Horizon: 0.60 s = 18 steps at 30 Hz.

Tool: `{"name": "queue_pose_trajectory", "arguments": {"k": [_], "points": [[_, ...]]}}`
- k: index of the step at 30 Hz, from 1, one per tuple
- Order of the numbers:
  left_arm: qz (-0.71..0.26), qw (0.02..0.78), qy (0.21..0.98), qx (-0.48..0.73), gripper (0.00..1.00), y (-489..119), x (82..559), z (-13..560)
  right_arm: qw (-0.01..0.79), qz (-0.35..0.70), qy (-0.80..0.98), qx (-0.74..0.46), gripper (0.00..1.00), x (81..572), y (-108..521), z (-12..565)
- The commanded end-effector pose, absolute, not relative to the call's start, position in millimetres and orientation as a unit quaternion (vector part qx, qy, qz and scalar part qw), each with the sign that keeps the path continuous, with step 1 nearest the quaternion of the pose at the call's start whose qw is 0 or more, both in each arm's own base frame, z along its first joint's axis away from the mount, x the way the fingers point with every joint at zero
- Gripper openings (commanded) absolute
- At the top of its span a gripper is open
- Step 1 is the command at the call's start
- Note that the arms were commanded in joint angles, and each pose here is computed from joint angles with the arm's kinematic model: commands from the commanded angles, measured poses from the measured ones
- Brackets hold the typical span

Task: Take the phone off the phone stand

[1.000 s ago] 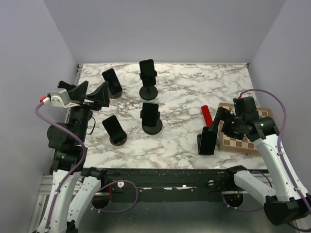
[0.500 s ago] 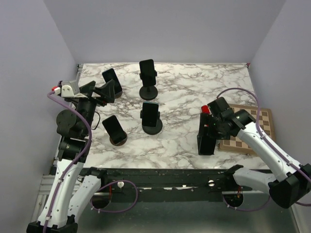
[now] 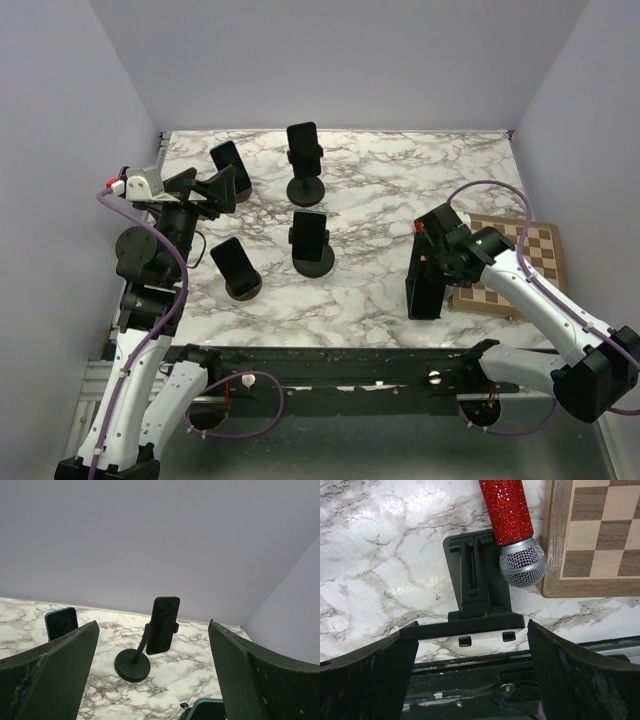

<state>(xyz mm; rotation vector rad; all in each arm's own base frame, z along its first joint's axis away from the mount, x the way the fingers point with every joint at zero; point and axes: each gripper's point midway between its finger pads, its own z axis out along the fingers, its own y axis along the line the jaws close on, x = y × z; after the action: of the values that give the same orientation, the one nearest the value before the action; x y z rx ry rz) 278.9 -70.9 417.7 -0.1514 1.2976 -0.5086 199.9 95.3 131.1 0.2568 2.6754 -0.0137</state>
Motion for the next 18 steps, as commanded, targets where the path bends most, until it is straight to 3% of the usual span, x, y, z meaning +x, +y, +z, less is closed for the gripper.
{"name": "queue_pose_trajectory", "arguments": {"k": [1, 13, 18], "points": [[-0.236, 0.770, 0.589, -0.069, 0.99, -70.1, 273.8, 428.0, 0.254, -0.015, 0.960, 0.113, 0.94, 212.9, 94.2, 127.0], [-0.236, 0.771, 0.587, -0.069, 0.99, -69.5, 271.5, 429.6, 0.256, -0.014, 0.960, 0.113, 0.84, 214.0, 94.7, 125.6], [-0.237, 0.771, 0.587, -0.068, 0.99, -70.1, 271.1, 429.4, 0.262, -0.018, 0.958, 0.113, 0.75, 216.0, 92.8, 131.3]]}}
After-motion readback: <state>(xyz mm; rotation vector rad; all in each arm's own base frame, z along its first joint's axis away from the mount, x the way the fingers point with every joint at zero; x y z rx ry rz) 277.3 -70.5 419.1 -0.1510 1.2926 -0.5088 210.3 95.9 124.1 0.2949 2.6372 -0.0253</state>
